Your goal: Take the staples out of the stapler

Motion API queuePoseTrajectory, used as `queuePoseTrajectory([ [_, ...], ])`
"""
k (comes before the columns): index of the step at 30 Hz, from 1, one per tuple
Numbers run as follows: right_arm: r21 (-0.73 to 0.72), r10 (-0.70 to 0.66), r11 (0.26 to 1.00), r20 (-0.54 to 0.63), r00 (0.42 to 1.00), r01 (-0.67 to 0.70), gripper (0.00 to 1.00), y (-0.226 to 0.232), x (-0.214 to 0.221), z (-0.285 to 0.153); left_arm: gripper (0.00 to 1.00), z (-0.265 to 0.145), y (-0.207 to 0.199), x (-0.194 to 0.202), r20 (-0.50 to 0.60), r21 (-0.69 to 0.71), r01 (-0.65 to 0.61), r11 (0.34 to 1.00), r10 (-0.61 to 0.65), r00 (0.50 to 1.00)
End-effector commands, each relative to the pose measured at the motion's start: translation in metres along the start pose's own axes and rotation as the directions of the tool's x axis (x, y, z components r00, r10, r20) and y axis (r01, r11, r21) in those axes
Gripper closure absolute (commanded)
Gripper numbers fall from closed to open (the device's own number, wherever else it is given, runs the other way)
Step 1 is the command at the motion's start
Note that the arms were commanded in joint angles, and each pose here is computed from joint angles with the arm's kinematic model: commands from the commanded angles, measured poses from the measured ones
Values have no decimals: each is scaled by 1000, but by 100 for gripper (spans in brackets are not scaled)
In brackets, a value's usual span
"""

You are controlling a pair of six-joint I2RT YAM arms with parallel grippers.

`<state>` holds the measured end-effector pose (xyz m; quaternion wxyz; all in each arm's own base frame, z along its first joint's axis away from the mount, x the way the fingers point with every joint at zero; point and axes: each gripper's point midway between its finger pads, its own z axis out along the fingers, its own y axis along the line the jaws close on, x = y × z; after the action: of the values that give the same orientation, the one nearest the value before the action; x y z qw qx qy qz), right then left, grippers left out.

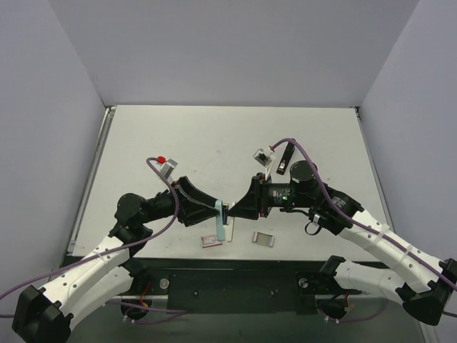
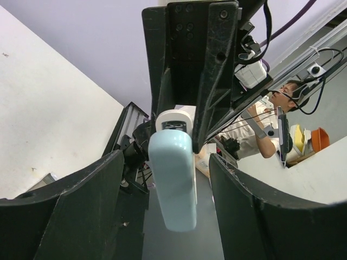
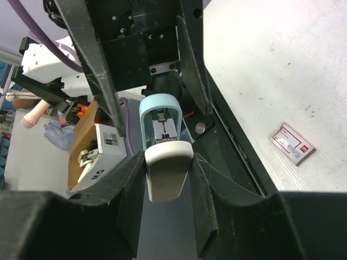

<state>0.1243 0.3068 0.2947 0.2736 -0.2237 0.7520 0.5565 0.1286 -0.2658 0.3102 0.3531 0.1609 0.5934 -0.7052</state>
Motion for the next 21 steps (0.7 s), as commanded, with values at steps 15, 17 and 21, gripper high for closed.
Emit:
queuePoseTrajectory([
  [15,-35,-128,991,49,991,130,96,18,-20,5,33,7,-21,-5,-12,43,-40,998,41,999],
  [17,-30,-137,990,47,989,138,96,16,-19,5,34,7,-20,-6,-13,31,-41,999,41,999],
  [21,-31,-144,989,45,989,145,96,14,-16,5,39,7,-21,-7,-11,30,-50,998,50,999],
])
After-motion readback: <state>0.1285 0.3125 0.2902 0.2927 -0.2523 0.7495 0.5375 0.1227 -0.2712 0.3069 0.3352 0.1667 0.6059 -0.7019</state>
